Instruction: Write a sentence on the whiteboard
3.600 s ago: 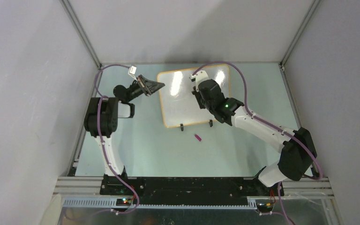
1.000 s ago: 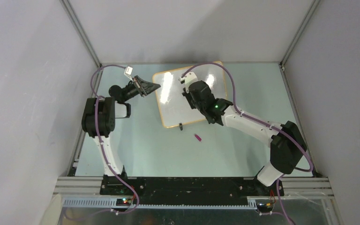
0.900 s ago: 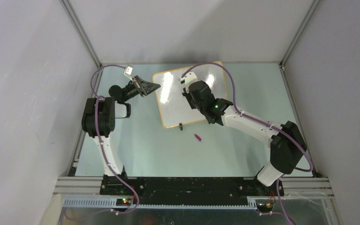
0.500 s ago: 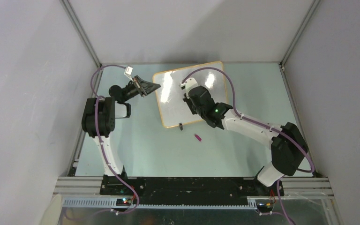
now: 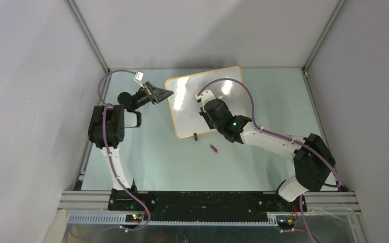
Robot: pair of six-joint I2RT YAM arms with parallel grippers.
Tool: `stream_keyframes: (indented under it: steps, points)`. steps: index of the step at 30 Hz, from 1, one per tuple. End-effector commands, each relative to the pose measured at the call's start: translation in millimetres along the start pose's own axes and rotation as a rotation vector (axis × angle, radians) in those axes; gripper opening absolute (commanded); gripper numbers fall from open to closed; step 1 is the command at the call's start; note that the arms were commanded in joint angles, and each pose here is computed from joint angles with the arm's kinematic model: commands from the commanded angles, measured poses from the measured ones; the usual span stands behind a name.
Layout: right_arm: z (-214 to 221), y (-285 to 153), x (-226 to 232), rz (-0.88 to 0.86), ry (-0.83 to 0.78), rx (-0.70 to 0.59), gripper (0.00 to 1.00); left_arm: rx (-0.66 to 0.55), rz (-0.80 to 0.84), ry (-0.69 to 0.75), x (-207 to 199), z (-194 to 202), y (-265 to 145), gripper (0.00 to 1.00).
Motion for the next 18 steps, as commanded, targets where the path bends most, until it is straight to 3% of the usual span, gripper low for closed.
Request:
stream_keyframes:
  steps: [1,18]
  points:
    - [-29,-9,-3,-0.002,0.03,-0.09,0.0,-0.003,0.038,0.097,-13,-4,5,0.0]
    - [-48,-3,-4,0.001,0.026,-0.104,0.0,-0.005,0.036,0.097,-13,-4,4,0.0]
Point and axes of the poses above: each gripper's point midway between its finger pads, its own y axis out along the fingers, its own x axis along the line the jaws close on, z = x × y, the point moved 2 cm from there along -y, back along the fingers, and after that the axes turned 8 degrees about y, right-handed, at the moved point
